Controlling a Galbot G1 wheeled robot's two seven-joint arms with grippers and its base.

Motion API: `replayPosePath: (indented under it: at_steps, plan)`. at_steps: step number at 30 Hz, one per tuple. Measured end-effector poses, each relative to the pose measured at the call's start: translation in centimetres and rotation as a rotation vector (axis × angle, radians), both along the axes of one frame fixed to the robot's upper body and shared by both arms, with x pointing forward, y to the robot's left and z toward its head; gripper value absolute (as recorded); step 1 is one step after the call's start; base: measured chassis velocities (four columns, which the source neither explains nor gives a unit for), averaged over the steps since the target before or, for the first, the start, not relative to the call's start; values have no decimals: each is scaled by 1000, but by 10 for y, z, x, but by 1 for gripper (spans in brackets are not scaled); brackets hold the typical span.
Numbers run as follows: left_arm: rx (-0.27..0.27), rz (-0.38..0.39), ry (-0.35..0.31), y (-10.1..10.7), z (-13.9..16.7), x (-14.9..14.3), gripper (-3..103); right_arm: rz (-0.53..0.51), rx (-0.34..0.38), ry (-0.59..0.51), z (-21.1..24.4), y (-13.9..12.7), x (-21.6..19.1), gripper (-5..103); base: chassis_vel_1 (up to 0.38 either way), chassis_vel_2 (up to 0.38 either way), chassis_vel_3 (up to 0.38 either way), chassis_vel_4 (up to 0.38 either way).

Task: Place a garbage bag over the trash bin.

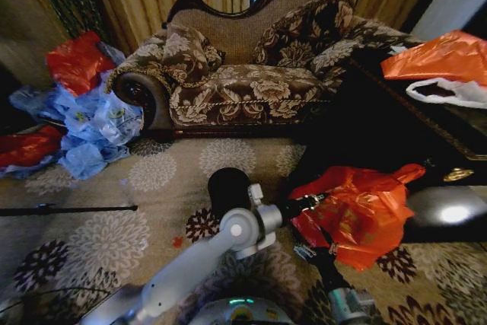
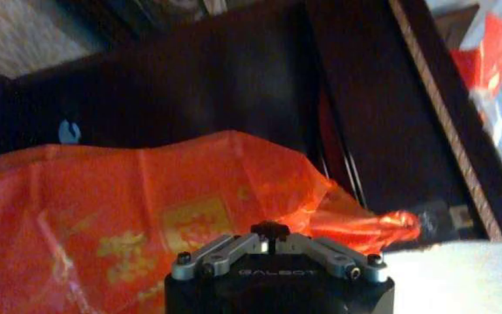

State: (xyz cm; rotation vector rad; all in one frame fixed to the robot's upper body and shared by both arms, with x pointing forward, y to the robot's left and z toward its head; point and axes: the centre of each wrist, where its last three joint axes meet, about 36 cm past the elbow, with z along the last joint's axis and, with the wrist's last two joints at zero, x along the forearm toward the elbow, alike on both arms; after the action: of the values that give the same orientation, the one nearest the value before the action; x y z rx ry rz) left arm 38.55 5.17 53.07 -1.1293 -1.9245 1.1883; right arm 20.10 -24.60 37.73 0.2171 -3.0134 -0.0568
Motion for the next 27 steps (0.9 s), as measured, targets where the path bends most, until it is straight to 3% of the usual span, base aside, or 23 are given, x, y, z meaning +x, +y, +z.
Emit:
replayPosePath:
  at_steps: [6,15,27]
  plan:
    - [-17,62,8,22,4,0,0,13,-12,-1,0,0,-2,100,0,0,0,0]
    - [-21,169,12,71,9,-13,0,37,-22,-2,-2,3,-4,100,0,0,0,0]
    - [0,253,-23,108,19,-20,0,56,-32,-6,-1,3,-9,100,0,0,0,0]
